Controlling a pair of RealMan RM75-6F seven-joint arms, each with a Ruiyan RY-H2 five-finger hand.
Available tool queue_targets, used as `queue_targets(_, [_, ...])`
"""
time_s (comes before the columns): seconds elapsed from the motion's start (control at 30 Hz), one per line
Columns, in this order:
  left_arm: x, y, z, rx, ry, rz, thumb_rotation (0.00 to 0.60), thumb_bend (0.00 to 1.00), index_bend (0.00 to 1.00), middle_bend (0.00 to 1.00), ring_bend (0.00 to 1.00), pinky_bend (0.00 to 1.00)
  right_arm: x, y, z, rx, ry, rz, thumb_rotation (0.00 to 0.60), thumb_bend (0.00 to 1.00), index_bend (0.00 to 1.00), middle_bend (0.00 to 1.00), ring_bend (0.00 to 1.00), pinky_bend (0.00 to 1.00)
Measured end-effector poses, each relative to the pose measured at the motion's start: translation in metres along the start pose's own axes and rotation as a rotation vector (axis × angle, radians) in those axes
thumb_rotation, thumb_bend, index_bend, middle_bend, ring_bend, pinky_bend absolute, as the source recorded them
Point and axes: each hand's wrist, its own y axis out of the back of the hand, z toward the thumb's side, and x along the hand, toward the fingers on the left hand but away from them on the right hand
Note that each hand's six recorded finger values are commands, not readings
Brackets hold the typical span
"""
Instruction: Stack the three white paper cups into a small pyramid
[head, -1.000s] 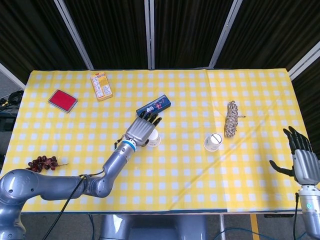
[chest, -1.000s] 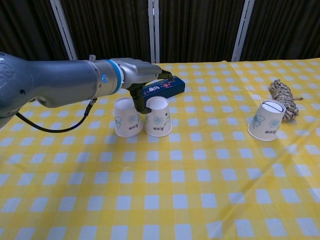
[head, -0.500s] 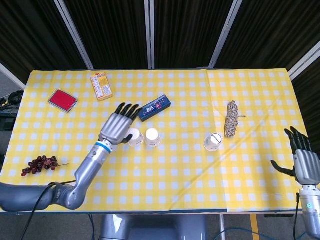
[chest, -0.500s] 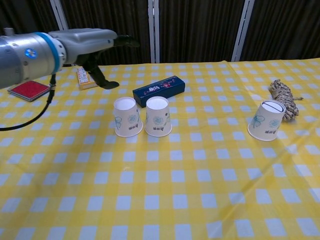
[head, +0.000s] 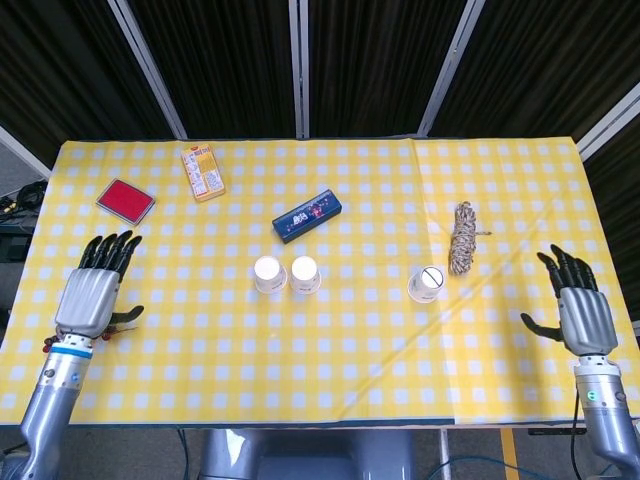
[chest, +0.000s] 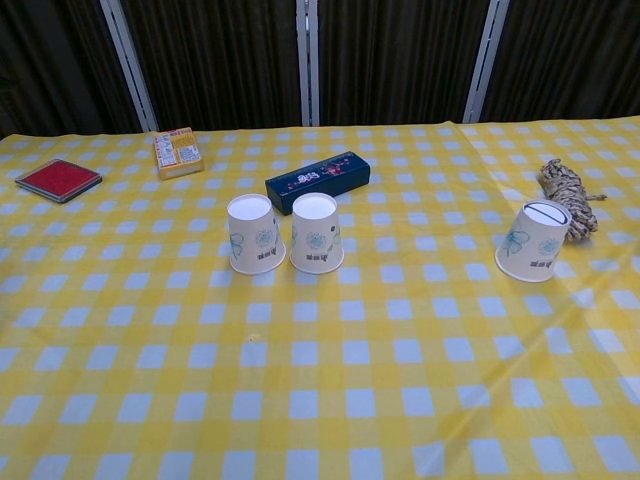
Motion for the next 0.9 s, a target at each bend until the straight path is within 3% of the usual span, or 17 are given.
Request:
queue_targets(0.23, [-0.022,0.010,-0.027,-0.038,0.024,0.043,0.600,0.09,0.00,0.00,0.00,0.00,-0.021,-0.008,0.061,0.036,0.108,0.097,0.600,0.12,0.20,0.00,0.00,0.00])
queue_targets(0.37, [-0.022,0.009,-0.029,-0.035,0.019,0.027,0.600,0.09,0.00,0.00,0.00,0.00,-0.036,-0.018,0.086,0.057,0.140,0.162,0.600,0.12,0.21,0.00,0.00,0.00])
queue_targets(0.63, [-0.023,0.013,-0.031,-0.045,0.012,0.028,0.600,0.09,0.00,0.00,0.00,0.00,-0.066,-0.038,0.114,0.063,0.126,0.247,0.600,0.17,0.24,0.00,0.00,0.00])
queue_targets(0.9, [-0.022,0.013,-0.032,-0.048,0.012,0.030,0.600,0.09,0.00,0.00,0.00,0.00,-0.080,-0.050,0.112,0.087,0.086,0.314,0.600,0.18,0.26,0.00,0.00,0.00])
